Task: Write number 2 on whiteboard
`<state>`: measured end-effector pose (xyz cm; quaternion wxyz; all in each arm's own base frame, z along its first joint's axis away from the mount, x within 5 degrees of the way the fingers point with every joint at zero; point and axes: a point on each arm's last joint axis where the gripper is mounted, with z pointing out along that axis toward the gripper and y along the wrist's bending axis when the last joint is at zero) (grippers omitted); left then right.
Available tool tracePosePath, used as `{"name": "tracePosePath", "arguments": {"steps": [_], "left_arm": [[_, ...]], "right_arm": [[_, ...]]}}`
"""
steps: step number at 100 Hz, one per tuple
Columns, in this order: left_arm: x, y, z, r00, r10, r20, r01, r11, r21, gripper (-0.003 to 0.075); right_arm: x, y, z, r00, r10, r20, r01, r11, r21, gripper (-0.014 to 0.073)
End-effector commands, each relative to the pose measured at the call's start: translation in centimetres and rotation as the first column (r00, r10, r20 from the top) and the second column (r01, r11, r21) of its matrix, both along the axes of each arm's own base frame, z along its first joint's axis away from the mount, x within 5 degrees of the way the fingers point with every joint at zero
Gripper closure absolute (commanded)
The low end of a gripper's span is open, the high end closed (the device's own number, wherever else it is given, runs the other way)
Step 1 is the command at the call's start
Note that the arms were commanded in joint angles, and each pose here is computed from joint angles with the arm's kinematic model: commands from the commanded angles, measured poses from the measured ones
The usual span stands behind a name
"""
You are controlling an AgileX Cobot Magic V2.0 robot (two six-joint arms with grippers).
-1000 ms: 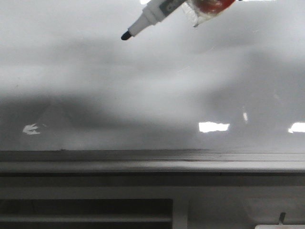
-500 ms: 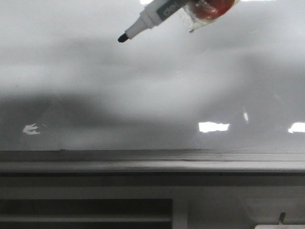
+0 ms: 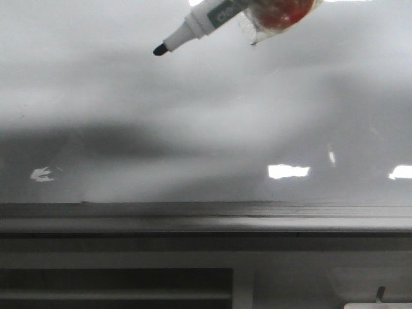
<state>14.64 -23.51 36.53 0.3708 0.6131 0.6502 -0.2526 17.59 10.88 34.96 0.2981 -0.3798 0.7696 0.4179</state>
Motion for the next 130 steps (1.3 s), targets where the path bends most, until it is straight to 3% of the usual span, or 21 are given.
{"name": "tracePosePath", "arguments": {"steps": [1, 10, 22, 31, 44, 58, 76, 85, 97, 109, 130], "left_arm": [[-0.4, 0.3, 3.1, 0.998, 0.028, 0.057, -0.021, 0.992, -0.124, 0.0248], [-0.3, 0.8, 4.0, 0.994, 0.042, 0.097, -0.028, 0.990, -0.135, 0.0242], [0.5, 2.9, 5.3, 0.986, 0.135, 0.099, -0.115, 0.977, -0.179, 0.0312], [1.1, 5.1, 6.3, 0.968, 0.242, 0.072, -0.220, 0.949, -0.225, 0.0440], [1.1, 8.4, 7.4, 0.930, 0.366, 0.022, -0.341, 0.886, -0.316, 0.0740], [-0.4, 10.7, 6.6, 0.882, 0.469, 0.034, -0.410, 0.802, -0.434, 0.0741], [-2.6, 14.4, 3.9, 0.761, 0.647, -0.034, -0.510, 0.566, -0.647, 0.0741], [-3.9, 16.0, 2.2, 0.716, 0.697, -0.039, -0.521, 0.497, -0.694, 0.0741], [-5.3, 17.3, 0.4, 0.695, 0.718, -0.037, -0.519, 0.465, -0.717, 0.0741], [-5.8, 17.8, -0.7, 0.686, 0.727, -0.038, -0.523, 0.456, -0.720, 0.0741], [-5.8, 17.9, -0.6, 0.673, 0.740, -0.026, -0.518, 0.445, -0.731, 0.0741]], "right_arm": [[-0.5, 0.2, 1.6, 0.999, 0.022, 0.035, -0.024, 0.997, 0.067, 0.0658], [-0.7, 0.0, 2.1, 0.996, -0.029, 0.079, 0.025, 0.998, 0.055, 0.0657], [-1.5, -0.9, 3.0, 0.972, -0.162, 0.168, 0.160, 0.987, 0.025, 0.0657], [-2.8, -1.6, 3.7, 0.940, -0.237, 0.244, 0.234, 0.971, 0.043, 0.0657], [-5.0, -2.6, 3.9, 0.875, -0.345, 0.340, 0.327, 0.939, 0.111, 0.0657], [-6.8, -3.5, 3.3, 0.808, -0.436, 0.396, 0.400, 0.900, 0.174, 0.0657], [-7.8, -4.2, 2.5, 0.758, -0.492, 0.428, 0.446, 0.870, 0.211, 0.0657], [-7.6, -4.2, 2.5, 0.748, -0.500, 0.437, 0.453, 0.865, 0.214, 0.0657], [-6.9, -4.0, 2.6, 0.748, -0.502, 0.434, 0.441, 0.865, 0.240, 0.0657], [-5.1, -3.2, 2.1, 0.785, -0.477, 0.395, 0.406, 0.878, 0.255, 0.0657], [-2.8, -2.1, 1.2, 0.821, -0.432, 0.374, 0.364, 0.900, 0.240, 0.0657]]}}
